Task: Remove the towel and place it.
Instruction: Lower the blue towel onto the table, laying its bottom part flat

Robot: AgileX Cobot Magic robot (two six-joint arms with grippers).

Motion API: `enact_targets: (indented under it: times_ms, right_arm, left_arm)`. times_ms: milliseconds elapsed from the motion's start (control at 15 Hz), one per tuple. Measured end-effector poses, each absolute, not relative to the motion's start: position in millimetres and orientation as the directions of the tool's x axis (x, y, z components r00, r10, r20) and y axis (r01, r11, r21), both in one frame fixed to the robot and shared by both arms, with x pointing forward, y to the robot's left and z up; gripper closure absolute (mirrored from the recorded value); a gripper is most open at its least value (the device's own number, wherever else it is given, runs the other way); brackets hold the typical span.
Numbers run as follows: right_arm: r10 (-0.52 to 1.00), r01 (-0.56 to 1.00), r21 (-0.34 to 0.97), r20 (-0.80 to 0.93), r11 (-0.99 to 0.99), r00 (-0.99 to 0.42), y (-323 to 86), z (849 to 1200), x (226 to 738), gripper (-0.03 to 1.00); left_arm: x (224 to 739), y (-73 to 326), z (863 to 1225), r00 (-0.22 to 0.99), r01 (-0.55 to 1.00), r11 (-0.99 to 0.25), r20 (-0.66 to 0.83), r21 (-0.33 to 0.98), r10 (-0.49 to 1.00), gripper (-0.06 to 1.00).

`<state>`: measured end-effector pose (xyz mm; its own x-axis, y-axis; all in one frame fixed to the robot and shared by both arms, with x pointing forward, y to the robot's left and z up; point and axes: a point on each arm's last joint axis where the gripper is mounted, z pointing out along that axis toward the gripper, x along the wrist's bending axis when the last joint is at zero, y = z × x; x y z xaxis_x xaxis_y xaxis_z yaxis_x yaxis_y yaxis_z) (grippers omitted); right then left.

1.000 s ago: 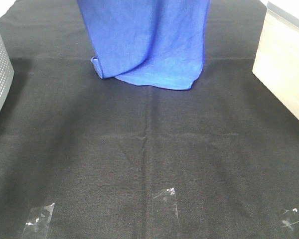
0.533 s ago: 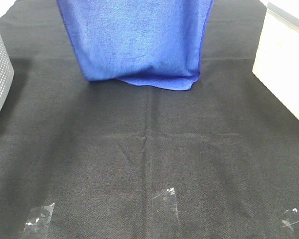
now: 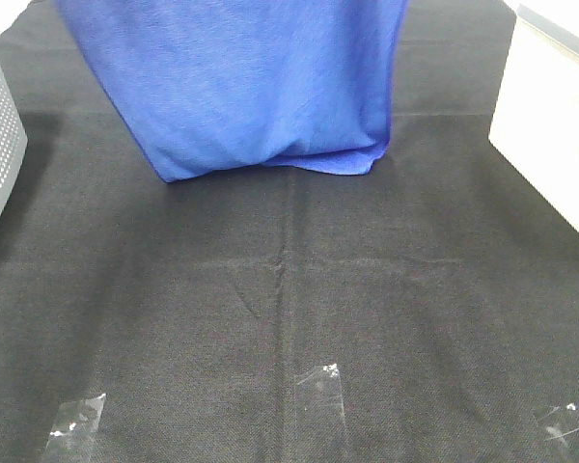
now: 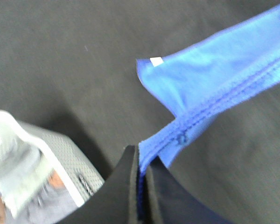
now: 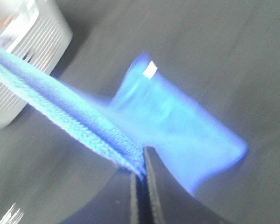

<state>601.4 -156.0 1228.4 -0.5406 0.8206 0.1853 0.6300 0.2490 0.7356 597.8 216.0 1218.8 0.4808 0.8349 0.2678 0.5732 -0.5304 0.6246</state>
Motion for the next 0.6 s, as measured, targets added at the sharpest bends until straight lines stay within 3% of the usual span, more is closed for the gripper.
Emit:
enact_targets:
  times_ms: [600]
  right_arm:
    - [0.804,0.741,0.619,0.286,0.26,-0.521,-176.8,1206.0,507.4,0.96]
  left_arm:
    - [489.0,226.0,1204.6,0.554,0.614,-0.488,0.103,0.62,0.826,0.94]
